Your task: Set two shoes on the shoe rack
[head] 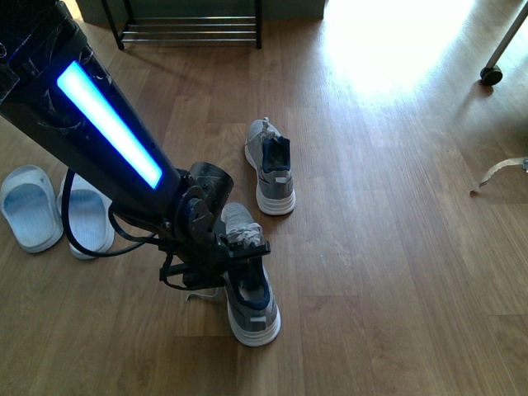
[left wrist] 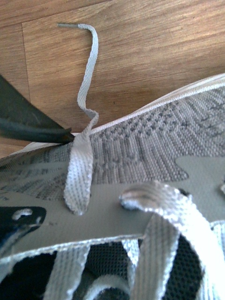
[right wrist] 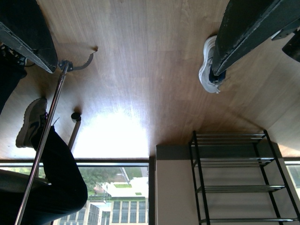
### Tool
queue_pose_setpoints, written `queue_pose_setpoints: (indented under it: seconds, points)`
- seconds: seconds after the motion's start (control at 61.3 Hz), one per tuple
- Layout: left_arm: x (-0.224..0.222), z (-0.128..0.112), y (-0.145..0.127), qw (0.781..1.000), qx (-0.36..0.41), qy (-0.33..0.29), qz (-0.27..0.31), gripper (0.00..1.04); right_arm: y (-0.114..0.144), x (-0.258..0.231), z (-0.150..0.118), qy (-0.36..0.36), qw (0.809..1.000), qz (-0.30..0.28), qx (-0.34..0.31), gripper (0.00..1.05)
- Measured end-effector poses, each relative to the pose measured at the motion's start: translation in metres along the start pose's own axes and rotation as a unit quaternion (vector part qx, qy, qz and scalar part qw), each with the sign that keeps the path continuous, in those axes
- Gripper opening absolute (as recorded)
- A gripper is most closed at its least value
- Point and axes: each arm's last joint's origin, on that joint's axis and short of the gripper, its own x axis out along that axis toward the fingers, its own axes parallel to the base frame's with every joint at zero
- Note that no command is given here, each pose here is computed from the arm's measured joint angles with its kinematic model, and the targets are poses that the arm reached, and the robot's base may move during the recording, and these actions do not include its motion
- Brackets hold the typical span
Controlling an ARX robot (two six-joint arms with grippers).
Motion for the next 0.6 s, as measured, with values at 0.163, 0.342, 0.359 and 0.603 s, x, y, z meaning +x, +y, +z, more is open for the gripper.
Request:
queue_pose_setpoints:
  seconds: [0.163,0.342,0.359,0.603]
  points:
    - [-0.002,0.0,0.009,1.0,-0.007,-0.008,0.023,0.02,0.0,0.0,0.0,0.0,1.0,0.0,0.0,0.96]
    - [-0.03,-0.007,0.027,0.997,-0.018,-0.055,0.057,0.02,0.0,0.0,0.0,0.0,1.0,0.0,0.0,0.96]
    - [-0.037,-0.007,0.03,0.995,-0.017,-0.067,0.07,0.02,0.0,0.0,0.0,0.0,1.0,0.0,0.0,0.96]
    - [-0.219,-0.019,0.038,0.94,-0.044,-0.308,0.138,0.02,0.0,0.0,0.0,0.0,1.0,0.0,0.0,0.96]
